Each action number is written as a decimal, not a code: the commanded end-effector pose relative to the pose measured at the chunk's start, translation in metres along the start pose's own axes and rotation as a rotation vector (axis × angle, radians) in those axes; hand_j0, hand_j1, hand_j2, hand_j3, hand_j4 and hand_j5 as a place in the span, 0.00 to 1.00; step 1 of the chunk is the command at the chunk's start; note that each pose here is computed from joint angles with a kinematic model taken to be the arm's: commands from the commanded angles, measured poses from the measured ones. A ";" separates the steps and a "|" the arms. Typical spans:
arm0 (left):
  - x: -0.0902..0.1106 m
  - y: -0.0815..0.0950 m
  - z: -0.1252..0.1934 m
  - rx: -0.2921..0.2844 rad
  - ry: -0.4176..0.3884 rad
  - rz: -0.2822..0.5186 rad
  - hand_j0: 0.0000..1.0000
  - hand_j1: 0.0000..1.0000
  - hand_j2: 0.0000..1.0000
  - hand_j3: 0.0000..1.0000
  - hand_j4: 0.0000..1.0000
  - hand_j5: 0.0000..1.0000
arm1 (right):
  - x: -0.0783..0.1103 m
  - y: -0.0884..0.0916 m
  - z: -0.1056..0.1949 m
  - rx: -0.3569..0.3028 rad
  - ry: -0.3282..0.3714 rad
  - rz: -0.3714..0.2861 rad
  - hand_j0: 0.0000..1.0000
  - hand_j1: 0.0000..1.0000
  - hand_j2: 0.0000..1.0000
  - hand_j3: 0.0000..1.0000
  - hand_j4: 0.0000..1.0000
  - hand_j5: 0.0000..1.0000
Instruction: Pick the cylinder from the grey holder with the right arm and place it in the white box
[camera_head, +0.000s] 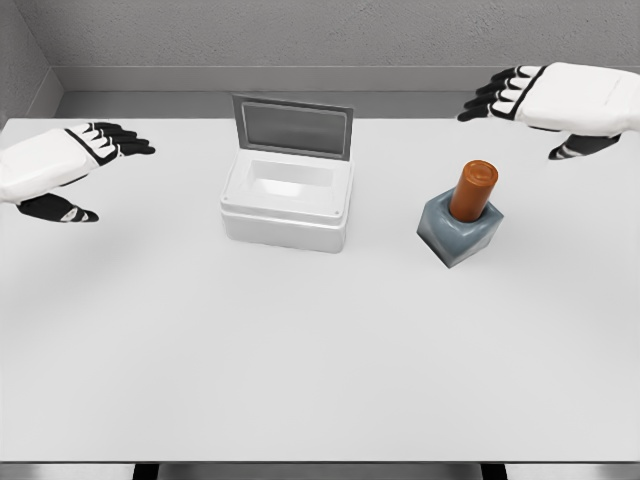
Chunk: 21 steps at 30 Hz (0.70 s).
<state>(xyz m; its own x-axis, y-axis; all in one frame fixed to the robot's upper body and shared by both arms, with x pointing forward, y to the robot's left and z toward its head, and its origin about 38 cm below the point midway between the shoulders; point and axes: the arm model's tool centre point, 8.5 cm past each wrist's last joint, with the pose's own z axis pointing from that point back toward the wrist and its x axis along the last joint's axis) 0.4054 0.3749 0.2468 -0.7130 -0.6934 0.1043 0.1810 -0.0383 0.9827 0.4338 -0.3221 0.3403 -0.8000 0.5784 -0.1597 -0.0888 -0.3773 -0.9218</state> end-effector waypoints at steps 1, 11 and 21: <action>0.000 0.001 0.000 0.005 0.001 0.005 1.00 1.00 1.00 1.00 1.00 1.00 | 0.004 0.004 -0.005 0.012 -0.015 -0.006 1.00 1.00 1.00 1.00 1.00 1.00; 0.002 -0.004 -0.002 -0.004 -0.006 0.012 1.00 1.00 1.00 1.00 1.00 1.00 | 0.028 0.039 -0.048 0.103 -0.115 -0.033 1.00 1.00 1.00 1.00 1.00 1.00; 0.002 -0.006 -0.003 -0.008 -0.009 0.016 1.00 1.00 1.00 1.00 1.00 1.00 | 0.019 0.054 -0.052 0.141 -0.088 -0.053 1.00 1.00 1.00 1.00 1.00 1.00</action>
<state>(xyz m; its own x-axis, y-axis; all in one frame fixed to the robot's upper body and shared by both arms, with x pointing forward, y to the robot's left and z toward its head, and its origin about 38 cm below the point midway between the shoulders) 0.4051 0.3710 0.2413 -0.7175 -0.6871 0.1142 0.1929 -0.0385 0.9805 0.4436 -0.2915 0.2715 -0.8444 0.5293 -0.0824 -0.1983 -0.4517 -0.8699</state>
